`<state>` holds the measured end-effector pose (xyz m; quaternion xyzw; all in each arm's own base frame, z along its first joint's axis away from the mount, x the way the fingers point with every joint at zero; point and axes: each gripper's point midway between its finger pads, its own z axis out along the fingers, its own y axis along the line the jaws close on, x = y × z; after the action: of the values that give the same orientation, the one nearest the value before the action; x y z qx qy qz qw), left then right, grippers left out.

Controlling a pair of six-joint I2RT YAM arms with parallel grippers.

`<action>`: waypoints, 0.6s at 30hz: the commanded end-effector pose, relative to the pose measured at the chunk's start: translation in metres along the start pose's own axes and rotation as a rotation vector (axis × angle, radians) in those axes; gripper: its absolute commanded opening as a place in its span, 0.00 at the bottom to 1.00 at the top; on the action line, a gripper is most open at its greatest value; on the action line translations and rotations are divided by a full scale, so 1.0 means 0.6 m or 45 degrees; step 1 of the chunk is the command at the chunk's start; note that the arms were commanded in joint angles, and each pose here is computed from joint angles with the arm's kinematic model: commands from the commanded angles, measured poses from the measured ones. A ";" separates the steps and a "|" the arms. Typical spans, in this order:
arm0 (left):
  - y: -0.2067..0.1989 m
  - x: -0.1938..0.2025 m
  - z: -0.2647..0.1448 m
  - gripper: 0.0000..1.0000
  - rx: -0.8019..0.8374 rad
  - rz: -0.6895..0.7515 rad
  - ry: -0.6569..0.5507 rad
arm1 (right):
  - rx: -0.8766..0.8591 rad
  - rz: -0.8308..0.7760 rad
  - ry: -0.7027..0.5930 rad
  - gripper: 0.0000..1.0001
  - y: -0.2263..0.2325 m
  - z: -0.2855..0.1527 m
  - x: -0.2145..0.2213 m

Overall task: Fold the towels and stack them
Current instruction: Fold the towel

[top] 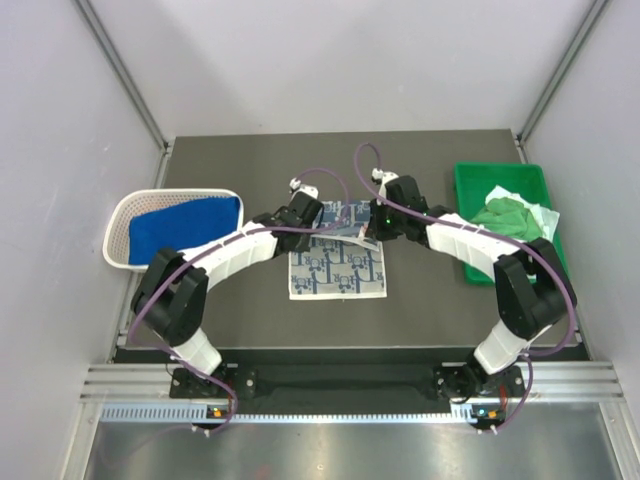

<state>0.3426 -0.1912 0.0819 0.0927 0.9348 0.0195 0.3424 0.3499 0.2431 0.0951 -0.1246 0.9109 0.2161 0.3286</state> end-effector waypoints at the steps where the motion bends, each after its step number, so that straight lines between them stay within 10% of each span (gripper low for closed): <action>1: 0.005 -0.009 -0.026 0.13 0.037 -0.044 -0.030 | -0.014 -0.020 -0.072 0.00 0.017 -0.022 -0.023; 18: -0.001 0.031 -0.060 0.10 0.042 0.043 0.055 | -0.018 -0.040 -0.059 0.00 0.030 -0.044 -0.003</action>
<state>0.3143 -0.1908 0.0861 0.1113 0.9422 0.0073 0.3161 0.3311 0.2446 0.1009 -0.1351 0.9097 0.2165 0.3276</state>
